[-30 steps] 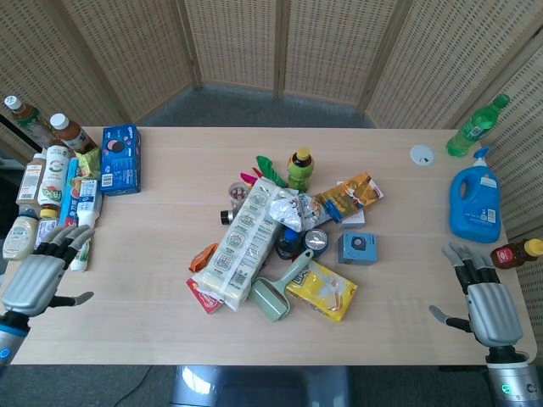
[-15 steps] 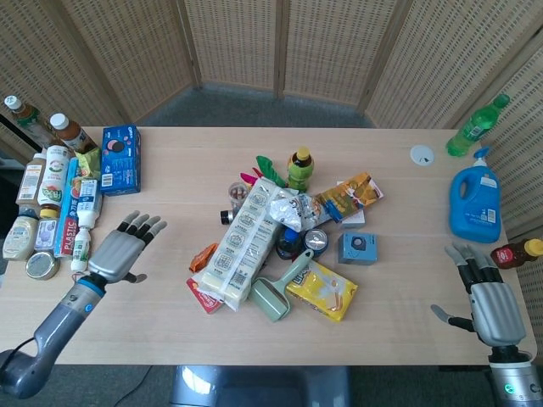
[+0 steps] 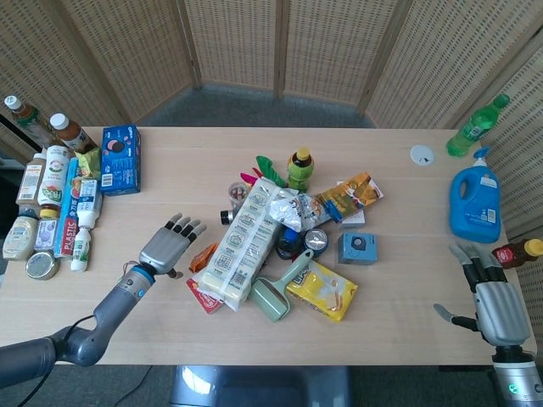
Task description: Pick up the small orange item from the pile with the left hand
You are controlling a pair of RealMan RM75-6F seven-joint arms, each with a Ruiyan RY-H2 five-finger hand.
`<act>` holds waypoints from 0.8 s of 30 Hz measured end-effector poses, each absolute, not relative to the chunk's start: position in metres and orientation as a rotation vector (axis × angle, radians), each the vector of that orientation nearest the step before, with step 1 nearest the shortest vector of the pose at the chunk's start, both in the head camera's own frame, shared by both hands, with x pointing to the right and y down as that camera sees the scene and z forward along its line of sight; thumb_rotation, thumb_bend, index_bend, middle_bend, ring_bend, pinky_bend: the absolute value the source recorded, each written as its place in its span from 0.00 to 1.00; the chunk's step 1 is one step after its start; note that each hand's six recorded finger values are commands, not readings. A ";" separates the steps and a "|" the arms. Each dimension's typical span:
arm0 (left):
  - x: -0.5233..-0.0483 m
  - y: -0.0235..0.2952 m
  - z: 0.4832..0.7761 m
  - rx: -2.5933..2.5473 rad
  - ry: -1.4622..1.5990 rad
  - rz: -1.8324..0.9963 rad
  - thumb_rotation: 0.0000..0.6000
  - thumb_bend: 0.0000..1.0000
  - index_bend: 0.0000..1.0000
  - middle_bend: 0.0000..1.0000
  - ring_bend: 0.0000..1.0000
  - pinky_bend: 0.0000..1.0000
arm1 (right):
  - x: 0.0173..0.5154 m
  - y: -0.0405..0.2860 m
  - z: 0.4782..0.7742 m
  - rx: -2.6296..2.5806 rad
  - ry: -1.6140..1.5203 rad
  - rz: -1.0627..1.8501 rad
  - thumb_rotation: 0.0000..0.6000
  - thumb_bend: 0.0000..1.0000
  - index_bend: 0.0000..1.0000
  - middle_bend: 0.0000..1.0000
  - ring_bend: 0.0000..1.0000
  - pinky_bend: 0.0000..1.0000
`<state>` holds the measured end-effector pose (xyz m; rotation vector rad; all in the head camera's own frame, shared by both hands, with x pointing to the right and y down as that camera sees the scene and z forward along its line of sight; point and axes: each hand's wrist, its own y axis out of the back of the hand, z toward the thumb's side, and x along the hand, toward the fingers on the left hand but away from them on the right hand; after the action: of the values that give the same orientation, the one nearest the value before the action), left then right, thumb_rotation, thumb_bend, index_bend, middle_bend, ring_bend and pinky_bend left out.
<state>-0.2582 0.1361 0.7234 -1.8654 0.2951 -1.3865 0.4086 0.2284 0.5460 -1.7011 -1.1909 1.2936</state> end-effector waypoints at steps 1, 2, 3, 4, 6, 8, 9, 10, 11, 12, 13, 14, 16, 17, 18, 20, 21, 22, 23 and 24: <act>-0.256 0.136 0.725 -1.865 0.293 -1.389 1.00 0.00 0.00 0.00 0.00 0.00 | 0.409 0.228 0.546 -1.702 -1.194 1.293 1.00 0.00 0.00 0.00 0.00 0.00; -0.254 0.136 0.728 -1.864 0.289 -1.392 1.00 0.00 0.00 0.00 0.00 0.00 | 0.410 0.228 0.545 -1.703 -1.199 1.293 1.00 0.00 0.00 0.00 0.00 0.00; -0.252 0.137 0.730 -1.862 0.283 -1.397 1.00 0.00 0.00 0.00 0.00 0.00 | 0.411 0.228 0.545 -1.703 -1.202 1.293 1.00 0.00 0.00 0.00 0.00 0.00; -0.251 0.137 0.732 -1.861 0.279 -1.400 1.00 0.00 0.00 0.00 0.00 0.00 | 0.411 0.228 0.545 -1.703 -1.206 1.292 1.00 0.00 0.00 0.00 0.00 0.00; -0.247 0.137 0.736 -1.861 0.272 -1.405 1.00 0.00 0.00 0.00 0.00 0.00 | 0.413 0.227 0.544 -1.703 -1.214 1.291 1.00 0.00 0.00 0.00 0.00 0.00; -0.243 0.138 0.740 -1.861 0.268 -1.407 1.00 0.00 0.00 0.00 0.00 0.00 | 0.414 0.226 0.543 -1.702 -1.220 1.289 1.00 0.00 0.00 0.00 0.00 0.00; -0.240 0.138 0.741 -1.861 0.267 -1.408 1.00 0.00 0.00 0.00 0.00 0.00 | 0.414 0.226 0.542 -1.702 -1.221 1.287 1.00 0.00 0.00 0.00 0.00 0.00; -0.239 0.138 0.743 -1.861 0.267 -1.408 1.00 0.00 0.01 0.00 0.00 0.00 | 0.414 0.226 0.542 -1.702 -1.222 1.285 1.00 0.00 0.00 0.00 0.00 0.00; -0.237 0.138 0.744 -1.861 0.268 -1.407 1.00 0.00 0.04 0.00 0.00 0.00 | 0.414 0.226 0.541 -1.703 -1.222 1.283 1.00 0.00 0.00 0.00 0.00 0.00; -0.234 0.138 0.745 -1.861 0.270 -1.404 1.00 0.00 0.07 0.00 0.00 0.03 | 0.414 0.226 0.541 -1.704 -1.222 1.281 1.00 0.00 0.00 0.00 0.00 0.00; -0.233 0.137 0.746 -1.860 0.271 -1.403 1.00 0.00 0.13 0.00 0.00 0.08 | 0.414 0.226 0.541 -1.704 -1.222 1.278 1.00 0.00 0.00 0.00 0.00 0.00; -0.231 0.137 0.748 -1.861 0.272 -1.401 1.00 0.00 0.20 0.02 0.05 0.18 | 0.413 0.226 0.540 -1.706 -1.221 1.273 1.00 0.00 0.00 0.00 0.00 0.00; -0.226 0.137 0.751 -1.859 0.281 -1.393 1.00 0.00 0.37 0.19 0.26 0.40 | 0.412 0.227 0.539 -1.709 -1.219 1.265 1.00 0.00 0.00 0.00 0.00 0.00; -0.223 0.137 0.752 -1.858 0.288 -1.386 1.00 0.00 0.48 0.34 0.41 0.51 | 0.411 0.227 0.539 -1.710 -1.217 1.258 1.00 0.00 0.00 0.00 0.00 0.00; -0.218 0.136 0.753 -1.853 0.299 -1.372 1.00 0.00 0.58 0.46 0.52 0.58 | 0.410 0.227 0.538 -1.711 -1.215 1.254 1.00 0.00 0.00 0.00 0.00 0.00; -0.211 0.135 0.753 -1.840 0.321 -1.343 1.00 0.02 0.76 0.65 0.69 0.70 | 0.408 0.228 0.537 -1.713 -1.209 1.243 1.00 0.00 0.00 0.00 0.00 0.00; -0.206 0.135 0.754 -1.828 0.334 -1.322 1.00 0.03 0.79 0.69 0.73 0.72 | 0.408 0.228 0.536 -1.713 -1.206 1.240 1.00 0.00 0.00 0.00 0.00 0.00; -0.203 0.135 0.754 -1.819 0.340 -1.308 1.00 0.03 0.81 0.71 0.75 0.74 | 0.407 0.229 0.535 -1.713 -1.204 1.236 1.00 0.00 0.00 0.00 0.00 0.00; -0.200 0.135 0.755 -1.814 0.345 -1.297 1.00 0.04 0.81 0.72 0.76 0.75 | 0.407 0.229 0.535 -1.713 -1.203 1.232 1.00 0.00 0.00 0.00 0.00 0.00; -0.197 0.136 0.756 -1.811 0.349 -1.289 1.00 0.04 0.81 0.72 0.76 0.75 | 0.407 0.229 0.534 -1.714 -1.204 1.230 1.00 0.00 0.00 0.00 0.00 0.00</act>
<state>-0.1967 0.1359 0.7559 -1.8110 0.3494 -1.2891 0.4066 0.2291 0.5343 -1.7142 -1.2039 1.2303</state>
